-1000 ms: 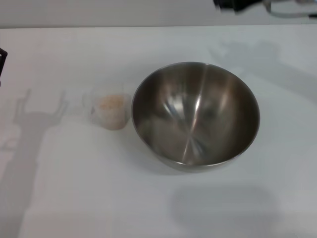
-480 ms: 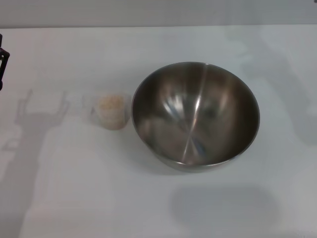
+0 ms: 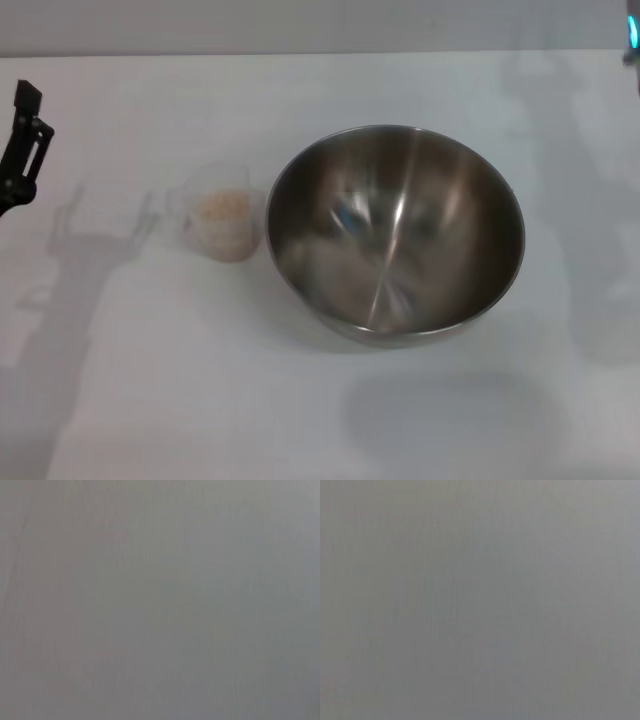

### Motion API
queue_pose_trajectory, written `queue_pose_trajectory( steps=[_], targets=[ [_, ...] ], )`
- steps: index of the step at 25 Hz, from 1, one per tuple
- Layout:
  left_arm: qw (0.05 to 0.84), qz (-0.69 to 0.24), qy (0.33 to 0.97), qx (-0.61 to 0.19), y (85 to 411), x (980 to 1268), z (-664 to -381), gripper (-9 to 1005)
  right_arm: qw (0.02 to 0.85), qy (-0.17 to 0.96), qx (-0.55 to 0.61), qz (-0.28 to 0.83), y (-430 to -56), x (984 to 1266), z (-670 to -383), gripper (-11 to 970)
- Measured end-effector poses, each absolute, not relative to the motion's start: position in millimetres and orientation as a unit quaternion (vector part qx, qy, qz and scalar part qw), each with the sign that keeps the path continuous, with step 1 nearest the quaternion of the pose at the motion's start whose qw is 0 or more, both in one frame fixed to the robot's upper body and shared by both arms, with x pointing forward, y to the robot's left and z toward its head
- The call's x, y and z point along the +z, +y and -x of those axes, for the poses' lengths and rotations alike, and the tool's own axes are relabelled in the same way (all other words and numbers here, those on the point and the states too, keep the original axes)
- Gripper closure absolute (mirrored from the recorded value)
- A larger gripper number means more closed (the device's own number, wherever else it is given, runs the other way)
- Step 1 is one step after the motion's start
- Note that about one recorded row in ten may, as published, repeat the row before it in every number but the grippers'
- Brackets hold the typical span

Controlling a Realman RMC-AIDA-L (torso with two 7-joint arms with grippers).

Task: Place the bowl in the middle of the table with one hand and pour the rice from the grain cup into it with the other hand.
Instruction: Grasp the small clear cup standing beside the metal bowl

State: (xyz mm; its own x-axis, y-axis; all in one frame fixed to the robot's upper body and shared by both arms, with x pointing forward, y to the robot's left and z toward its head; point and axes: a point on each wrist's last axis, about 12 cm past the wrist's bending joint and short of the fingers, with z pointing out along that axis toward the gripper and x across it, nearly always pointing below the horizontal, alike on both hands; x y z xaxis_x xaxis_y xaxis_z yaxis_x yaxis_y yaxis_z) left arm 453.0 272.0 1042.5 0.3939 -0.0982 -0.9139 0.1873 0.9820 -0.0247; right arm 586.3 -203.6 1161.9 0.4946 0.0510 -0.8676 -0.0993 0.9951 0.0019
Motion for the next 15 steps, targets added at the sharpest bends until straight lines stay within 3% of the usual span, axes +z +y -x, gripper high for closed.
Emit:
queue_pose_trajectory(
  steps=[6, 15],
  targets=[
    [0.820, -0.050, 0.562, -0.094, 269.5, 1035.1, -444.4, 136, 0.871, 0.462, 0.164, -0.018, -252.5, 1116.7, -559.1, 568],
    [0.763, -0.090, 0.630, -0.114, 259.0, 1010.3, -426.8, 135, 0.862, 0.492, 0.123, -0.027, -297.8, 1089.0, -537.0, 568]
  ],
)
